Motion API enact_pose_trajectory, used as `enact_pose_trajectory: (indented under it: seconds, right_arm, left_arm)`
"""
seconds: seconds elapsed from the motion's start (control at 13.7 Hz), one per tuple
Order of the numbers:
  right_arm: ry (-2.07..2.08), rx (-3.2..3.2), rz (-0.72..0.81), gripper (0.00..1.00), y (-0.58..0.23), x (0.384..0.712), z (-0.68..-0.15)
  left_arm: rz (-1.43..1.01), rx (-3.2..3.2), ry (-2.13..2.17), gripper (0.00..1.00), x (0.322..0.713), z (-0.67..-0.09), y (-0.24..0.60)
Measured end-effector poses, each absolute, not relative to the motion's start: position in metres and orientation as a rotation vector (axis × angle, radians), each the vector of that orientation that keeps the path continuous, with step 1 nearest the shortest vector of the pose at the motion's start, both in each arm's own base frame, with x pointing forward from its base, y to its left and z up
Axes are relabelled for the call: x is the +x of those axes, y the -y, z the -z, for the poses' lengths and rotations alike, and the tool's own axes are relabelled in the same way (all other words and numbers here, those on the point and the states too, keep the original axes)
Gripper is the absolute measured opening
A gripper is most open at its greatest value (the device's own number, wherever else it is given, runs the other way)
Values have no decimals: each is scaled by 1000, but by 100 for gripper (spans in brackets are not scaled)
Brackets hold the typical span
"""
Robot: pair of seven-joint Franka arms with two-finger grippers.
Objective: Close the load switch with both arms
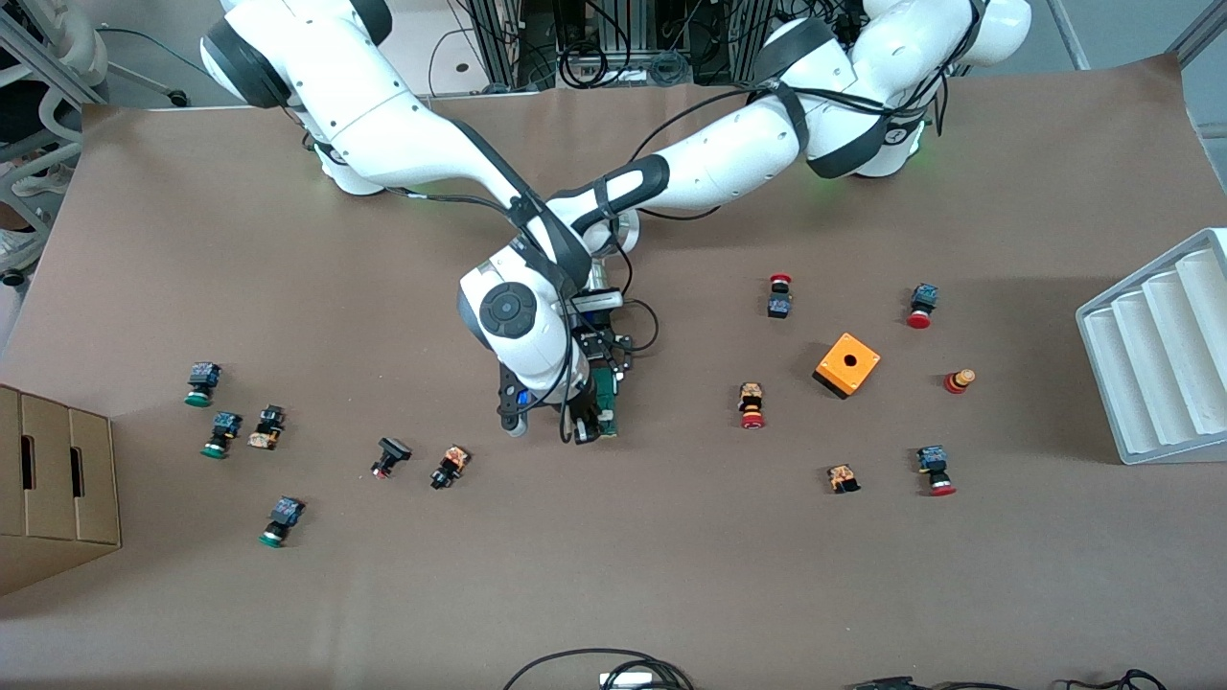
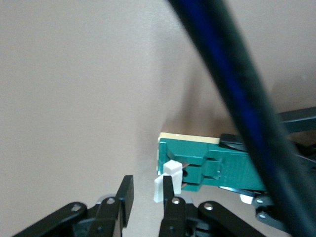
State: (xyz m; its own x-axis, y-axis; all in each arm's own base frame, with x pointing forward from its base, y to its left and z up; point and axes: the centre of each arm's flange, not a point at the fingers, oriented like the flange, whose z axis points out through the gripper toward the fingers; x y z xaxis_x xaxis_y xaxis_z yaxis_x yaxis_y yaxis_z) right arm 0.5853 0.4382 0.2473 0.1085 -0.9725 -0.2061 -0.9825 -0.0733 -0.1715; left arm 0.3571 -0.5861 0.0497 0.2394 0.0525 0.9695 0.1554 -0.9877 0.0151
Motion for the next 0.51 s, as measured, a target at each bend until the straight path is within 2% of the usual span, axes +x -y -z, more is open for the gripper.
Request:
enact_pose_trajectory:
  seconds: [0.51]
  right_arm:
    - [-1939, -2116, -50, 30, -440, 595, -233]
  left_arm:
    - [1876, -2406, 202, 51, 357, -50, 586]
